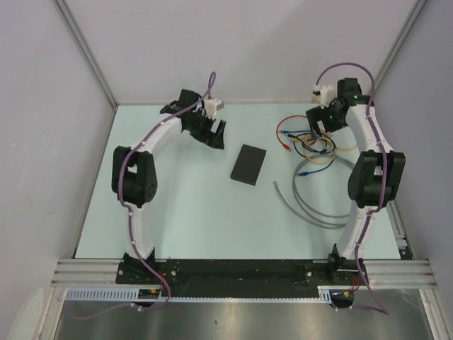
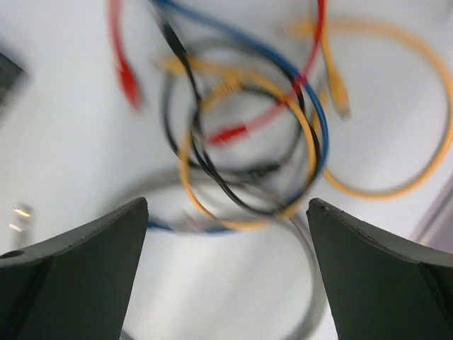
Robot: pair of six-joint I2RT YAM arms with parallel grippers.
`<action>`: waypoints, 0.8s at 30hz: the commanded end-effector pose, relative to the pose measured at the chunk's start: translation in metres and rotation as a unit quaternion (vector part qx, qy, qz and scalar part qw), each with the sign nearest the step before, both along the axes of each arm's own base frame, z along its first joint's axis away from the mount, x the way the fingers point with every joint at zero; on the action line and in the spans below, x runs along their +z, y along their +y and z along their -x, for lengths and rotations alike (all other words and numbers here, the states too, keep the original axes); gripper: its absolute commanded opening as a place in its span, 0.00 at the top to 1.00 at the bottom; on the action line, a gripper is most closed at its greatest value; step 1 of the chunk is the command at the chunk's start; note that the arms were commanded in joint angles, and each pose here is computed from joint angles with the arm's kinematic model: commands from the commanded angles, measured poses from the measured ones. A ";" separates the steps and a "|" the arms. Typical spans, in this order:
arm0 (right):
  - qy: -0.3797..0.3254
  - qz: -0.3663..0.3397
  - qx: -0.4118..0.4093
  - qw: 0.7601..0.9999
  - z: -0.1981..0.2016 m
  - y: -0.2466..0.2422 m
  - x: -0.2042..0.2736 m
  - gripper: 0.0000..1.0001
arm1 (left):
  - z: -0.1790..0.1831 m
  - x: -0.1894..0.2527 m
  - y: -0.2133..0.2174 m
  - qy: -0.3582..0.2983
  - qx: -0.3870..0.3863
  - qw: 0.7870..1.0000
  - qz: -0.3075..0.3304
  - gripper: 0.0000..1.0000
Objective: Pull the plug from the switch port
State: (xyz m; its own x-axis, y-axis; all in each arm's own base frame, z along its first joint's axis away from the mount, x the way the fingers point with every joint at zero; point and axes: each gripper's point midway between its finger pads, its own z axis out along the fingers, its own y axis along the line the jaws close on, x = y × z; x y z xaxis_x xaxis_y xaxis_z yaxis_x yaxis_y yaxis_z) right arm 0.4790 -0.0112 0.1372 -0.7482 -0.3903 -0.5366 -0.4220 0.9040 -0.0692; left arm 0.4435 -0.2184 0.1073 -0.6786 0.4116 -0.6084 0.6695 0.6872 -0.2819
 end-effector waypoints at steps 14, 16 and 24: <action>-0.099 -0.116 -0.095 0.984 -0.057 0.090 0.069 0.00 | -0.050 0.056 0.106 -0.063 0.148 0.984 -0.078 0.00; -0.096 -0.110 -0.095 0.985 -0.055 0.091 0.067 0.00 | -0.046 0.048 0.117 -0.049 0.162 0.983 -0.072 0.00; -0.083 -0.097 -0.100 0.987 -0.047 0.090 0.052 0.00 | -0.040 0.041 0.126 -0.033 0.175 0.982 -0.065 0.00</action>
State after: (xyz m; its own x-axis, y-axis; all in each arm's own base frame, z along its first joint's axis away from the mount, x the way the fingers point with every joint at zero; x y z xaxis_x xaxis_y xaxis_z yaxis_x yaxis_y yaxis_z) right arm 0.5210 0.0836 0.1772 -0.7248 -0.1365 -0.6754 -0.2576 0.9628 0.0819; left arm 0.4762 -0.0926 0.1065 -0.8047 0.2724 -0.5275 0.4050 0.9015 -0.1523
